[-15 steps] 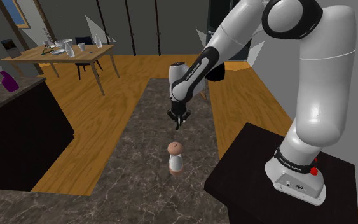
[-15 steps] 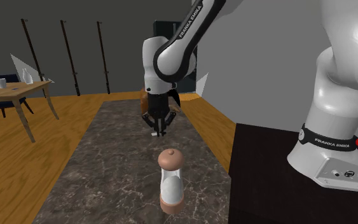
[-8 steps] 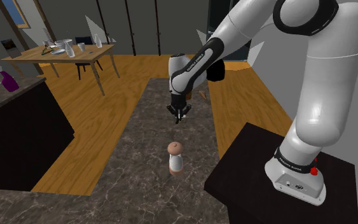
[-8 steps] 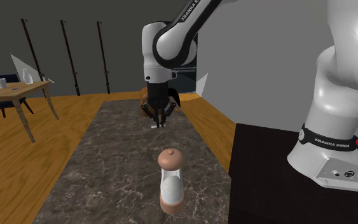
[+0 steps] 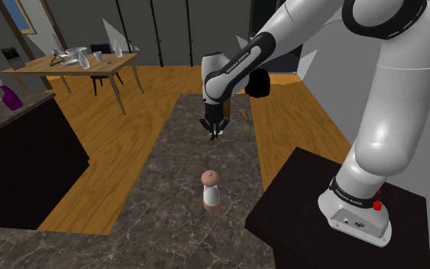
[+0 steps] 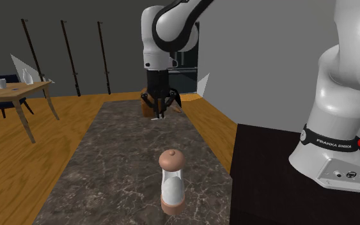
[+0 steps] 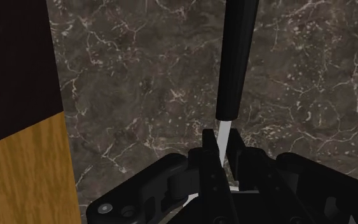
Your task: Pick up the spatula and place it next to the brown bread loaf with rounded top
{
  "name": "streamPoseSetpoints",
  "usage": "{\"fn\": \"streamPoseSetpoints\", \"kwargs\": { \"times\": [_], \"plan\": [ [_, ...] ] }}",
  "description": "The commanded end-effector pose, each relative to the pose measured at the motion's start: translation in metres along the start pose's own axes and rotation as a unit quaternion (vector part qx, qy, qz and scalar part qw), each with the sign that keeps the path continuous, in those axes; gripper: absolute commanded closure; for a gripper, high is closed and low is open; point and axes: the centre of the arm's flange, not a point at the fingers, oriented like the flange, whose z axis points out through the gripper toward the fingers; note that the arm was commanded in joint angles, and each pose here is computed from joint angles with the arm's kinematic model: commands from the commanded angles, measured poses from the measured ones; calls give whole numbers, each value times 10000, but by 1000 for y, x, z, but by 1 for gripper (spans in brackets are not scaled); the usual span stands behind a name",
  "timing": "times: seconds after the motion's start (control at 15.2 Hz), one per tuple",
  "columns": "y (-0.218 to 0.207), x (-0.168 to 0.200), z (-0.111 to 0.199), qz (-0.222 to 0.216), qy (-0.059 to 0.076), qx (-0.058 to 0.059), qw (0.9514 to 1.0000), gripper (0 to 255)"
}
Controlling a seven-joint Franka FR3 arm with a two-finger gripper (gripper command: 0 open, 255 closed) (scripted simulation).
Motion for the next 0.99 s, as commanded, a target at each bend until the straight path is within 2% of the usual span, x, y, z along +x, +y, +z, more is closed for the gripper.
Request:
{"fn": "streamPoseSetpoints", "kwargs": {
  "times": [0.0,0.46,0.92],
  "plan": [
    [0,-1,-9,0,-1,-2,10000,255],
    [0,-3,-41,0,-1,-2,10000,255],
    [25,86,-47,0,-1,-2,10000,255]
  ]
}}
